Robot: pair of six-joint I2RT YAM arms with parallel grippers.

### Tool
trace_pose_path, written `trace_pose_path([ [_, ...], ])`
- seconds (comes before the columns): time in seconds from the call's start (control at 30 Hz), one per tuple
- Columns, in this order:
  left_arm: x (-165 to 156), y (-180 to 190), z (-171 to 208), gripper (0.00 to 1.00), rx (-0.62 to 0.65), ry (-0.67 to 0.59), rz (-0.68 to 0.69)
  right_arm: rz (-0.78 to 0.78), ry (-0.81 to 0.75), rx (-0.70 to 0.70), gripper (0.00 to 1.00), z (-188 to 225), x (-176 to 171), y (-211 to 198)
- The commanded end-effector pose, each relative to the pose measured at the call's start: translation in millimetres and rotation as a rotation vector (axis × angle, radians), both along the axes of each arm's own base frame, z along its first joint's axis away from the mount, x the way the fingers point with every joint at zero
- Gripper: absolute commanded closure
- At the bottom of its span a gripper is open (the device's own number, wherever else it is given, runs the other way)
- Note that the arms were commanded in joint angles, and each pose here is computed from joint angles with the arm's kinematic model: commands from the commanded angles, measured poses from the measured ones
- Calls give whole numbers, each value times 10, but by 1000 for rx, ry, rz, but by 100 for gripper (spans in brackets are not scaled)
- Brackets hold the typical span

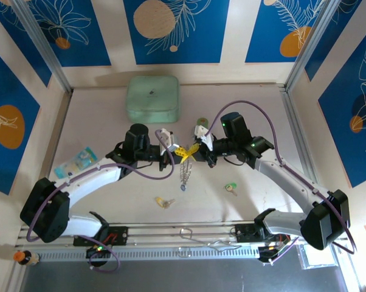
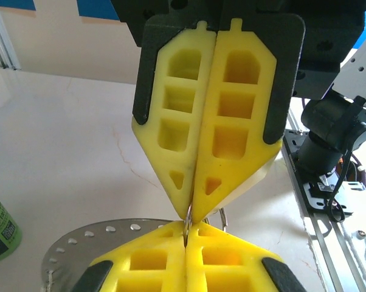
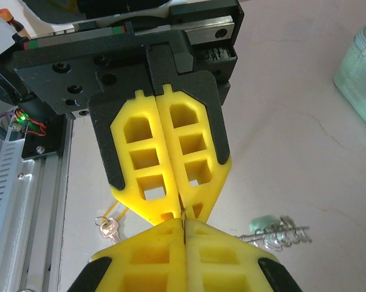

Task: Put the keys on the keyring

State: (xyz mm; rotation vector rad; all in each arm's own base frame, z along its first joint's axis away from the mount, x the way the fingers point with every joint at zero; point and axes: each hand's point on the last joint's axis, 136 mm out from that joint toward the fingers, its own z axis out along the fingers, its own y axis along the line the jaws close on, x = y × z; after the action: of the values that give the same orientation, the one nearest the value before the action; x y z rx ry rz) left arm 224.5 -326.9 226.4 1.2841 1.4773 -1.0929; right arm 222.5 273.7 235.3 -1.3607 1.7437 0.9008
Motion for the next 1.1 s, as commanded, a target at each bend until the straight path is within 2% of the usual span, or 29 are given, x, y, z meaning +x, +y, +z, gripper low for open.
trace_pose_path([
  [0.0,-102,-60,121,100,-59,-32,-62,23,-25,23,100,-7,-23,66],
  [0.17,-6,-46,116,100,-58,65,25,-84,-77,31,65,50,115,-69],
  [0.23,68,-38,75,100,-28,117,94,-142,-92,36,55,74,183,-148],
  [0.27,122,-26,46,100,-7,147,146,-169,-98,38,53,83,211,-188],
  [0.33,203,1,9,100,30,204,233,-205,-97,38,53,73,227,-248],
  [0.43,336,66,-12,100,71,304,376,-199,-92,46,59,55,131,-253],
  [0.63,541,232,-3,100,137,534,634,-19,-132,129,72,81,-364,18],
  [0.73,583,267,-2,100,166,677,723,25,-109,180,76,18,-498,186],
  [0.83,579,218,13,100,182,797,746,0,-88,214,79,-95,-438,333],
  [1.07,521,210,-62,100,267,1102,860,-223,-159,221,80,-287,92,411],
])
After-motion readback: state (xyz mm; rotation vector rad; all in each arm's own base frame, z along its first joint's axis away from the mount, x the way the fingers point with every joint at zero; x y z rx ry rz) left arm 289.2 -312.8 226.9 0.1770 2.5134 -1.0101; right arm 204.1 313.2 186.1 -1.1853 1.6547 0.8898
